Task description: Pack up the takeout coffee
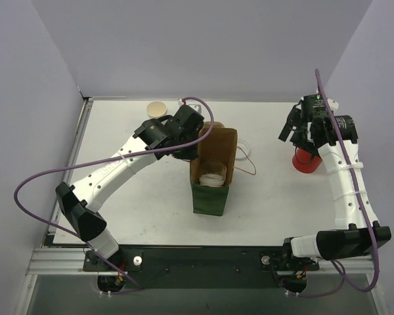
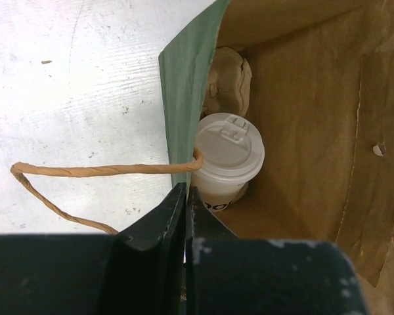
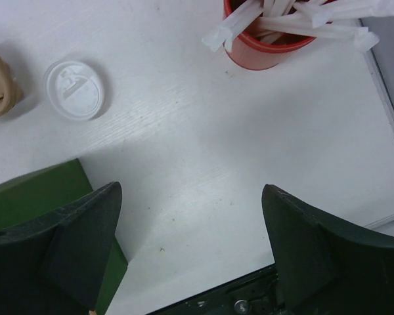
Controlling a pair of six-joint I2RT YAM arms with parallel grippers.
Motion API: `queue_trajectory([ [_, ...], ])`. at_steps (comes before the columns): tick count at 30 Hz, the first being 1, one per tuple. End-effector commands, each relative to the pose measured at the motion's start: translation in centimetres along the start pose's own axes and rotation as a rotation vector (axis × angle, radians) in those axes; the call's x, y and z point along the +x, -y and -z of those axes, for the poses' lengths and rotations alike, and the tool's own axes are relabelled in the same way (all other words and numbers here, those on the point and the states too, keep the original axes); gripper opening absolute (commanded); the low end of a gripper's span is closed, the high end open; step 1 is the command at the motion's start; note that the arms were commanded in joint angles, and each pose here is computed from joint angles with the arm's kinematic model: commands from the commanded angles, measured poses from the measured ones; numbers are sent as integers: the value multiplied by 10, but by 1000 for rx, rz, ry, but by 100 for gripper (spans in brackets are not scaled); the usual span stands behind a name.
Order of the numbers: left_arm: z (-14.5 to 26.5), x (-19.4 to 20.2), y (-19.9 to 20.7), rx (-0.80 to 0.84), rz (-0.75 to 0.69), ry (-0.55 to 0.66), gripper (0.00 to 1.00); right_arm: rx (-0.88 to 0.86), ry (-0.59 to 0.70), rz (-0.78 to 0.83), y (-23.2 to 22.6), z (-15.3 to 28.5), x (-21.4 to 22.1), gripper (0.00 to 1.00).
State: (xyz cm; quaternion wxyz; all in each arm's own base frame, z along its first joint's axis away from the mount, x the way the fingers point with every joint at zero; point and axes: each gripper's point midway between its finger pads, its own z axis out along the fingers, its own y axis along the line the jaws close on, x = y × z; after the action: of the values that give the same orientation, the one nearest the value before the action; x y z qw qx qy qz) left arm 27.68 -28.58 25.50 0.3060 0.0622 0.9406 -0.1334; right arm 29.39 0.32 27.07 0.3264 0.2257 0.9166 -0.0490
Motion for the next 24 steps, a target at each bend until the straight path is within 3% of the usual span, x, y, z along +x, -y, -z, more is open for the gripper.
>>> queue_trajectory([
  [1, 21, -24, 5, 104, 13, 87, 13, 57, 60, -28, 16, -21, -26, 81],
  [16, 24, -35, -2, 185, 16, 121, 25, 170, 24, -142, 45, -76, -73, 63],
  [24, 26, -37, -3, 218, 19, 139, 25, 188, -30, -140, 49, -94, -65, 56],
])
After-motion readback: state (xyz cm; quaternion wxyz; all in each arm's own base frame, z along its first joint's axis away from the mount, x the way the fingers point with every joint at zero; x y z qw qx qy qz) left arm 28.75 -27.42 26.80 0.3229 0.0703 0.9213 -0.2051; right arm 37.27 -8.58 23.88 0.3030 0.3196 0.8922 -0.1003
